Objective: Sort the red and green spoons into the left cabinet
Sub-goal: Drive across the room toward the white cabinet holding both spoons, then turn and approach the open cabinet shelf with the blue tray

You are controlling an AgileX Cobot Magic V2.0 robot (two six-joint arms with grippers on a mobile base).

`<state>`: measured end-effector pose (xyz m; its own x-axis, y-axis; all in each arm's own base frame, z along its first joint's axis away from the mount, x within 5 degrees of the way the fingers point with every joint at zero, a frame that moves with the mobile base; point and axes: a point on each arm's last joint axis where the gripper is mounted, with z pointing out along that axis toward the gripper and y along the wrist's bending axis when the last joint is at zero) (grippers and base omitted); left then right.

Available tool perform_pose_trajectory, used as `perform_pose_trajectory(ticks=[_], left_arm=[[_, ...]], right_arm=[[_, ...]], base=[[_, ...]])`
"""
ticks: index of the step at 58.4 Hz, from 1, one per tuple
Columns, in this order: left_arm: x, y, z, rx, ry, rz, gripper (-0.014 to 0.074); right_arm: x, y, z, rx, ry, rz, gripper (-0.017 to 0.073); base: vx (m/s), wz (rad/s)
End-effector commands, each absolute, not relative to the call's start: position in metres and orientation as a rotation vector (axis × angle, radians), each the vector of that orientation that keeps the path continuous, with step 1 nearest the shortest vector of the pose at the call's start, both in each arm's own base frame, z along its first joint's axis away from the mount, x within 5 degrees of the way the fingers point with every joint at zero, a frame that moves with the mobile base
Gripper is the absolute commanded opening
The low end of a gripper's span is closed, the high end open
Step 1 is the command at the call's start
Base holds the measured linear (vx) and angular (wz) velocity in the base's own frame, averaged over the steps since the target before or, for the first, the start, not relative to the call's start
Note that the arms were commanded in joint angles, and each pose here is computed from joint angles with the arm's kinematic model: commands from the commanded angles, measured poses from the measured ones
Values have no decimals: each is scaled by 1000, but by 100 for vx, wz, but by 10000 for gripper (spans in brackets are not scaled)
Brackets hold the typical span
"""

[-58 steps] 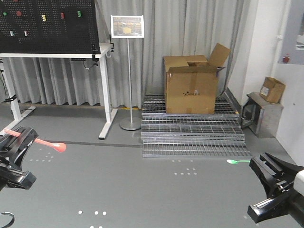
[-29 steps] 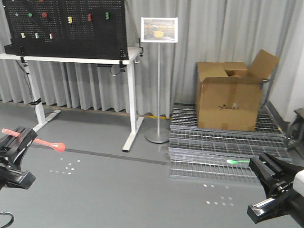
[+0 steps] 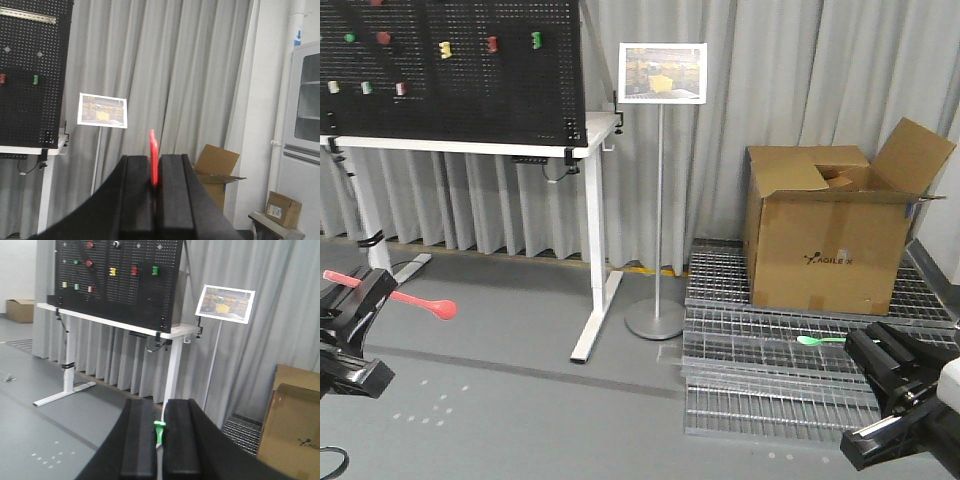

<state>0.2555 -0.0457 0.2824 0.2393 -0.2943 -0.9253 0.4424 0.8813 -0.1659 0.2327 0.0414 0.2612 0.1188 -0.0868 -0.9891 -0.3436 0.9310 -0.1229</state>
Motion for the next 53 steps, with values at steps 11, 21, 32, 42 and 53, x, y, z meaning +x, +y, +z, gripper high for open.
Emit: perform_pose_trajectory(ticks=[11, 21, 32, 42, 53], left_arm=[[242, -45, 314, 150, 950, -565, -7], [242, -45, 314, 150, 950, -565, -7], [242, -45, 314, 150, 950, -565, -7], [242, -45, 314, 150, 950, -565, -7], [242, -45, 314, 150, 950, -565, -7]], right_arm=[[232, 42, 280, -345, 1328, 209, -9], [232, 42, 280, -345, 1328, 209, -9], [232, 42, 280, -345, 1328, 209, -9], [232, 42, 280, -345, 1328, 209, -9], [232, 42, 280, -345, 1328, 209, -9]], base=[[49, -17], [49, -21], [49, -18], [49, -13], [47, -12]])
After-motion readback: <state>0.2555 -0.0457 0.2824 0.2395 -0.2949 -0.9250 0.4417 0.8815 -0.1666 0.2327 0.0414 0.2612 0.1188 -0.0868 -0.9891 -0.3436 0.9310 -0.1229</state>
